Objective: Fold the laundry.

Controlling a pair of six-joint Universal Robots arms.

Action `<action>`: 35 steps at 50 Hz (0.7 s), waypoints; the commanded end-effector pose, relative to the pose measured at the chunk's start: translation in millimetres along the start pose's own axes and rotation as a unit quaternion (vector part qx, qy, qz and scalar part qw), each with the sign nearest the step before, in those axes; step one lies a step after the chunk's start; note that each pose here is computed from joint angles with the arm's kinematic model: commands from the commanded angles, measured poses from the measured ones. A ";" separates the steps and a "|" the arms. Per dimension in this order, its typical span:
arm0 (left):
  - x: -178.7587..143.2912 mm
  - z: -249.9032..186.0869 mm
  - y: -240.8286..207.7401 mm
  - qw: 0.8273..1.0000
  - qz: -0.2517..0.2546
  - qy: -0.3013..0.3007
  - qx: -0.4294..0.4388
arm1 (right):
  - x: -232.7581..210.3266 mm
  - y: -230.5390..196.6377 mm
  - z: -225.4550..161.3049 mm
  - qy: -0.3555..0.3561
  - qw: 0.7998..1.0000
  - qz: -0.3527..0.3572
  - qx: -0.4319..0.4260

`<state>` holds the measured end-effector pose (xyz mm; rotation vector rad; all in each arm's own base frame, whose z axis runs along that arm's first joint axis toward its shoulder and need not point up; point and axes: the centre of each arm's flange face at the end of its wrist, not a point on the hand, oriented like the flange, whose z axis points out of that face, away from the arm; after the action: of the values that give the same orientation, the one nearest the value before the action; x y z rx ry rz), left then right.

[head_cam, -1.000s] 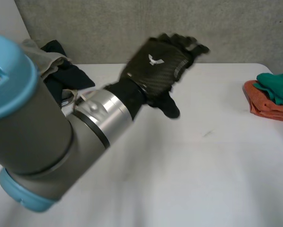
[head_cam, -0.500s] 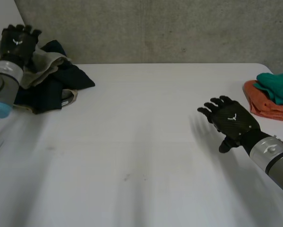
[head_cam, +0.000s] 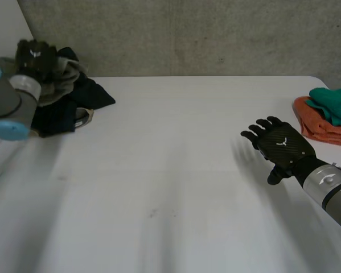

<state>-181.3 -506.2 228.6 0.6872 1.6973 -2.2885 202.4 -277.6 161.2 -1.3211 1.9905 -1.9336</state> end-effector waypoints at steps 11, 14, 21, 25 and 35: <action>15.9 -127.0 -243.7 0.959 -0.210 0.090 0.169 | 33.5 -13.5 -3.0 0.105 0.994 0.030 -0.018; 37.6 -139.7 -249.1 0.953 -0.224 0.121 0.163 | 35.4 -14.8 -3.9 0.109 0.993 0.045 -0.015; 115.4 -159.2 -213.5 0.944 -0.239 0.209 0.087 | 36.6 -18.3 -5.1 0.112 0.991 0.073 -0.007; 163.4 -177.8 -190.2 0.934 -0.240 0.263 0.039 | 36.9 -18.6 -4.9 0.112 0.991 0.074 -0.006; 196.5 -193.0 -137.0 0.937 -0.216 0.263 -0.083 | 37.2 -19.4 -5.5 0.108 0.991 0.077 -0.012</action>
<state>-372.6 -258.7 228.0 1.1318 2.3752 -2.5017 185.8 -293.3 197.1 -0.9595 2.1318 -2.0817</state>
